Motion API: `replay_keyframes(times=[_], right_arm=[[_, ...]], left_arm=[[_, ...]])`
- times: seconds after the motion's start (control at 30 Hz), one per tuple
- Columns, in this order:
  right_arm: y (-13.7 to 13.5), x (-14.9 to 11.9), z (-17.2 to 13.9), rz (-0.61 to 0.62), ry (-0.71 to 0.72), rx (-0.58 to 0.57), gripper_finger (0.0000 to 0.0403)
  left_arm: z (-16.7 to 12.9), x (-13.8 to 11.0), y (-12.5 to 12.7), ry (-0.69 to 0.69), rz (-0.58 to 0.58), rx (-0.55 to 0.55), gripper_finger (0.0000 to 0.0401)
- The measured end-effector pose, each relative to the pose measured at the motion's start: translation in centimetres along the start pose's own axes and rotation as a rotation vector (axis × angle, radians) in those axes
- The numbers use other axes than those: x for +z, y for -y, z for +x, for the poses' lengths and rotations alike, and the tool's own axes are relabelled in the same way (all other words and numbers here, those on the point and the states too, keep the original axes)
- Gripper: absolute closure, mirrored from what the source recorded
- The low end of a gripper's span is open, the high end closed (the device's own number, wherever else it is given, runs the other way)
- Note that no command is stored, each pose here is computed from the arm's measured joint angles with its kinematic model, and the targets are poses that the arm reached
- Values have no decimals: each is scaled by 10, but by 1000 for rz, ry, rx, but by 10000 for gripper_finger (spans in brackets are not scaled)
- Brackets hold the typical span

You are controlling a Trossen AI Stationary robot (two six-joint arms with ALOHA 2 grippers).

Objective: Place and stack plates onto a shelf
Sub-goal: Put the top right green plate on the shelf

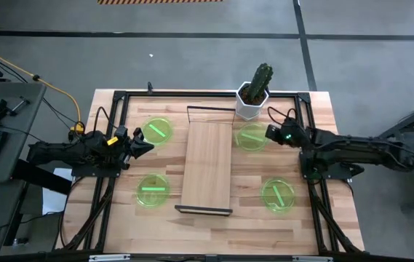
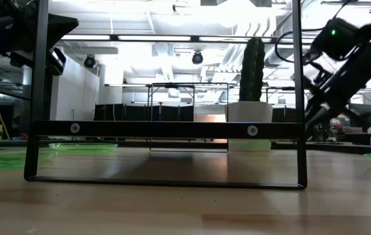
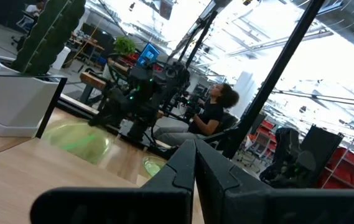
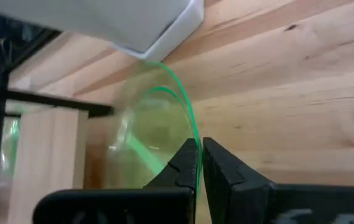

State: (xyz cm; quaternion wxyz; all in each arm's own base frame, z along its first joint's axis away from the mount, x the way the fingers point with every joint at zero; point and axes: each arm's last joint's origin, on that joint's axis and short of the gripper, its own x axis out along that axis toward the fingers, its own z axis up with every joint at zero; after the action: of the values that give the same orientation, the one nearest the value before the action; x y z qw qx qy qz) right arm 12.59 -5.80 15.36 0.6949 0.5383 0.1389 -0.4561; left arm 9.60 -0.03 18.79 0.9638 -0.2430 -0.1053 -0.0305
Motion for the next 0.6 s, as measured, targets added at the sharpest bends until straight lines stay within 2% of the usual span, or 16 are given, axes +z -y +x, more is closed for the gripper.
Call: replay_keyframes(times=[0.13, 0.23, 0.43, 0.6], right_arm=[[-8, 9, -28, -139, -68, -77, 403], [-20, 17, -52, -231, -147, -88, 403], [-54, 27, -79, -294, -261, 81, 403], [-77, 16, -65, -288, -241, 157, 403]], left_arm=[[0, 0, 0, 0, 0, 0, 401], [0, 0, 0, 0, 0, 0, 401], [0, 0, 0, 0, 0, 0, 401], [0, 0, 0, 0, 0, 0, 401]])
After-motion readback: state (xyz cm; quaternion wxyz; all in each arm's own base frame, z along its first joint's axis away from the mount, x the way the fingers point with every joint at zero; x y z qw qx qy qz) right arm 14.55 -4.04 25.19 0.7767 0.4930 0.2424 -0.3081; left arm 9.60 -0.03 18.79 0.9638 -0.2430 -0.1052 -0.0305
